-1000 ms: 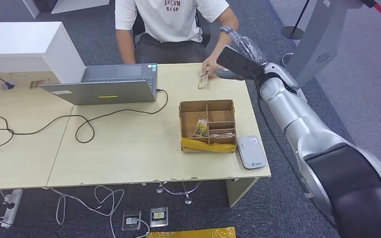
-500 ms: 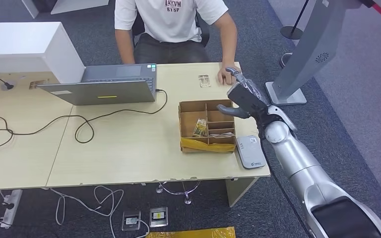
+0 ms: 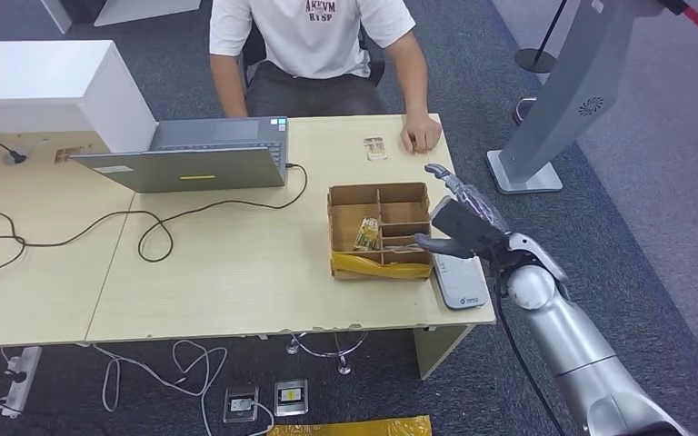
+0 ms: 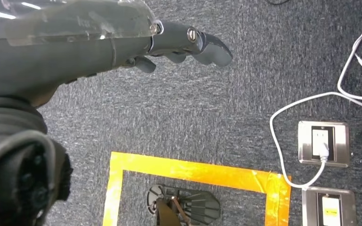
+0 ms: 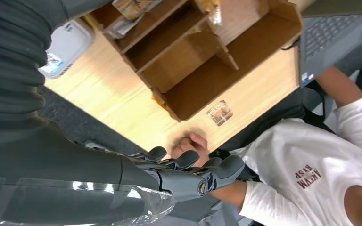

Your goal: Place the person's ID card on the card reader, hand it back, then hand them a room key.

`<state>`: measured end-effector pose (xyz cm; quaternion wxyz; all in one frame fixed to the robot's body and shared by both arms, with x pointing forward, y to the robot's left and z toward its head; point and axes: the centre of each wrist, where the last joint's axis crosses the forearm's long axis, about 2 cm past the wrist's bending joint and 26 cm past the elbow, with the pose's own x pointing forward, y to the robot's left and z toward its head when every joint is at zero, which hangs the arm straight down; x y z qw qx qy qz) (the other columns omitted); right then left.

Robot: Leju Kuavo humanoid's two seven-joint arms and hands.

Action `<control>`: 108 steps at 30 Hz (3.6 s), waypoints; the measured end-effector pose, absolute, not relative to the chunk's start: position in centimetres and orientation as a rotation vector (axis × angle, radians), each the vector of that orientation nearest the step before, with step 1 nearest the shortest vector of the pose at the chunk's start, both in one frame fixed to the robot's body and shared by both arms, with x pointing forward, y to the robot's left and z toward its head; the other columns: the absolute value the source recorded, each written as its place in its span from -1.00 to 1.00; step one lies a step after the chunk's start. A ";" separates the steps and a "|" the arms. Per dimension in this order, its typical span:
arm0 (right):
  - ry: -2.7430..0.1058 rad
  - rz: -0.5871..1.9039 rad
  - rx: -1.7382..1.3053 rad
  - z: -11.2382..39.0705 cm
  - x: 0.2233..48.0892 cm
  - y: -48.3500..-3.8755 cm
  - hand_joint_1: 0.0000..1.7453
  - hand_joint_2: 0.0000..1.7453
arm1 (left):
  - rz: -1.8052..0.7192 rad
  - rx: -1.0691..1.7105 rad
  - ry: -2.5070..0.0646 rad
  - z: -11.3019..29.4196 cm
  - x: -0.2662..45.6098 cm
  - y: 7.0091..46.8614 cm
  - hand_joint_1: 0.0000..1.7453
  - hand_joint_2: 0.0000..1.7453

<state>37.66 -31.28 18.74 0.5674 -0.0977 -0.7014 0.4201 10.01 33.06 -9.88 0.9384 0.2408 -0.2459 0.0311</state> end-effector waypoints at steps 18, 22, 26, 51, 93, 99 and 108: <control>-1.376 1.341 -0.752 17.1 35.1 -32.5 -1.00 1.00 | 0.064 0.485 -0.481 -9.9 10.1 32.9 -1.00 -1.00; -1.345 1.371 -0.790 16.6 34.7 -32.4 -1.00 1.00 | 0.063 0.485 -0.482 -9.9 10.1 32.9 -1.00 -1.00; -1.342 1.396 -0.811 16.3 34.4 -32.1 -1.00 1.00 | 0.063 0.485 -0.483 -9.9 10.2 32.9 -1.00 -1.00; -1.537 1.414 -0.818 14.6 35.5 -27.7 -1.00 1.00 | 0.029 0.475 -0.497 -9.8 10.3 32.6 -1.00 -1.00; -1.453 1.391 -0.729 12.6 36.2 -26.4 1.00 1.00 | -0.063 0.465 -0.479 -9.6 10.5 35.1 -1.00 -1.00; -1.444 1.399 -0.721 12.9 36.4 -26.3 1.00 1.00 | -0.075 0.434 -0.469 -9.5 10.6 36.5 -1.00 -1.00; -1.446 1.401 -0.720 13.0 36.5 -26.3 1.00 1.00 | -0.081 0.447 -0.470 -9.4 10.7 37.1 -1.00 -1.00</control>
